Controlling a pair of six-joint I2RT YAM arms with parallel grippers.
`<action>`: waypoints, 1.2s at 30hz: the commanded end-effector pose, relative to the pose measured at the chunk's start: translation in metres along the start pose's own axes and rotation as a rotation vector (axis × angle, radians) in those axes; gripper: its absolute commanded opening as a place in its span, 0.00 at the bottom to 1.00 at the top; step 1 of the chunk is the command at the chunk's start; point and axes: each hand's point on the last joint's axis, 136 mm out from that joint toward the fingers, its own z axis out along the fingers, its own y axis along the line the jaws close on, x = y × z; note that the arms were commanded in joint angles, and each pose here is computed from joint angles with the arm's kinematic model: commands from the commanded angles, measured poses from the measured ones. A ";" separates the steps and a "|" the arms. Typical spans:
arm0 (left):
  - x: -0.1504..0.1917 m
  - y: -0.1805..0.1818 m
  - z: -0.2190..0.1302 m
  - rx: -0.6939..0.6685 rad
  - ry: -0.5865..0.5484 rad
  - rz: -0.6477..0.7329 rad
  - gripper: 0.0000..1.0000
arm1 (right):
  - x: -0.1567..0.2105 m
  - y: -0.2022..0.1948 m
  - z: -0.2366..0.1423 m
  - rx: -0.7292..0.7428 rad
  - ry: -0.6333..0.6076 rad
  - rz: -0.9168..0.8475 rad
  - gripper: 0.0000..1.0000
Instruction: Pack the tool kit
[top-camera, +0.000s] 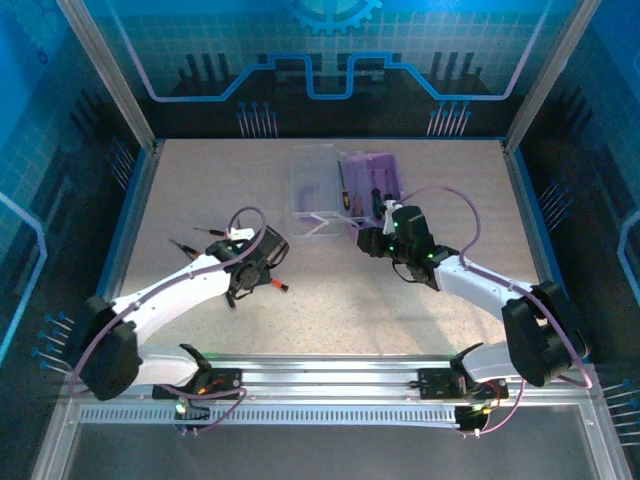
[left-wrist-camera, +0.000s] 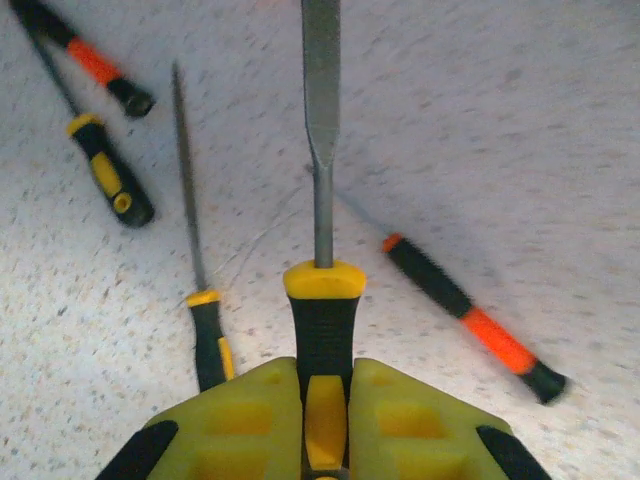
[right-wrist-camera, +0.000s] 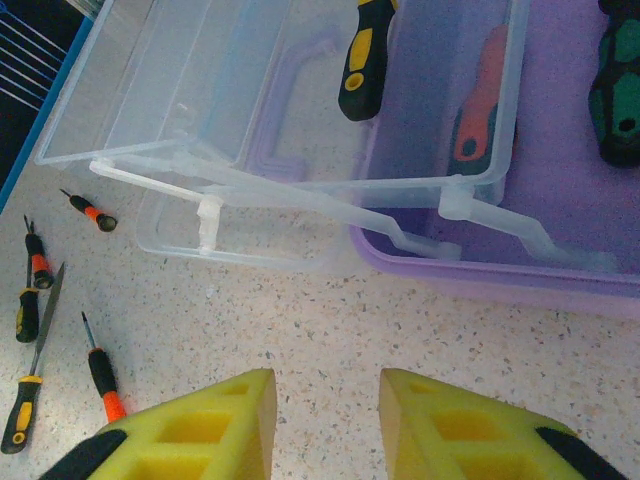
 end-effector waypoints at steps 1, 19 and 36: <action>-0.029 -0.033 -0.038 0.163 -0.153 0.049 0.00 | -0.007 0.011 0.000 -0.027 -0.021 -0.002 0.35; 0.004 -0.179 -0.066 0.645 -0.182 0.209 0.00 | -0.027 0.068 -0.039 -0.283 -0.149 0.024 0.52; 0.034 -0.204 -0.060 0.769 -0.098 0.179 0.00 | -0.024 0.083 -0.002 -0.418 -0.031 0.193 0.31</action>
